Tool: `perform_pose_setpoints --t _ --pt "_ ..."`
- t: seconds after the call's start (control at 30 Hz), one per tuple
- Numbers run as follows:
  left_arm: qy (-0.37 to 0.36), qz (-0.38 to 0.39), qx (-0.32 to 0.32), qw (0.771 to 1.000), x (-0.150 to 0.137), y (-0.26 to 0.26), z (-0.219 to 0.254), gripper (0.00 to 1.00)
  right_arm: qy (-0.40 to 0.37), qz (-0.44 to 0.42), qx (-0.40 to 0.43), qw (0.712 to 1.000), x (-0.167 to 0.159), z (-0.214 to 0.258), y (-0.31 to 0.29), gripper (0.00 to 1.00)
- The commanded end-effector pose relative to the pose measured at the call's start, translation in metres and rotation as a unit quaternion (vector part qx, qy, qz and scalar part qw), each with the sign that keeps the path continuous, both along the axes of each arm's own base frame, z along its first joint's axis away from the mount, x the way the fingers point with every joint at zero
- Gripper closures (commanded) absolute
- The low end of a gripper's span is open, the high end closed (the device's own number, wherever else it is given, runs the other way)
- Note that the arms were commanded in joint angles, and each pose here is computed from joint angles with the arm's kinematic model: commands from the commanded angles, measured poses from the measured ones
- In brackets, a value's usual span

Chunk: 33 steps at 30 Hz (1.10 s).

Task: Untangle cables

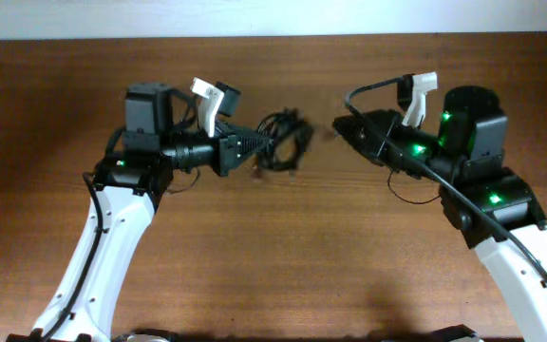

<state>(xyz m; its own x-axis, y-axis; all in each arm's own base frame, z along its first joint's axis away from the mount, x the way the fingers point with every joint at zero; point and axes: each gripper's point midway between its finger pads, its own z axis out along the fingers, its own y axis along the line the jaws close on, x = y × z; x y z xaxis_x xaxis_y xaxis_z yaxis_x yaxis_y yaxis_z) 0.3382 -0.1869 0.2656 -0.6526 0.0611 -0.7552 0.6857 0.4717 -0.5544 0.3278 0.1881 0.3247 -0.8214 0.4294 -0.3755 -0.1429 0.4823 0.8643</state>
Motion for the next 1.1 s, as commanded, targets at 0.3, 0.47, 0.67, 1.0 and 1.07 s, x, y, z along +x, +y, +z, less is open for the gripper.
perform_pose_setpoints --t 0.3,0.47,0.67,1.0,1.07 --pt "-0.105 -0.154 -0.109 0.976 -0.034 -0.018 0.06 1.0 -0.009 0.03 0.011 0.999 -0.014 0.013 0.004 0.62" --pt "-0.121 -0.155 -0.108 0.974 -0.033 -0.018 0.063 1.0 0.005 0.042 -0.015 0.999 -0.017 -0.004 0.003 0.61" --pt "-0.131 -0.156 -0.108 0.973 -0.032 -0.018 0.065 1.0 -0.106 0.128 -0.135 0.977 -0.024 -0.029 0.002 0.51" --pt "-0.139 -0.176 -0.103 0.969 -0.04 -0.039 0.064 1.0 -0.087 0.176 -0.085 0.977 -0.044 -0.023 0.014 0.45" --pt "-0.138 -0.185 -0.104 0.967 -0.045 -0.045 0.064 1.0 -0.089 0.173 -0.09 0.977 -0.043 -0.023 0.013 0.45"
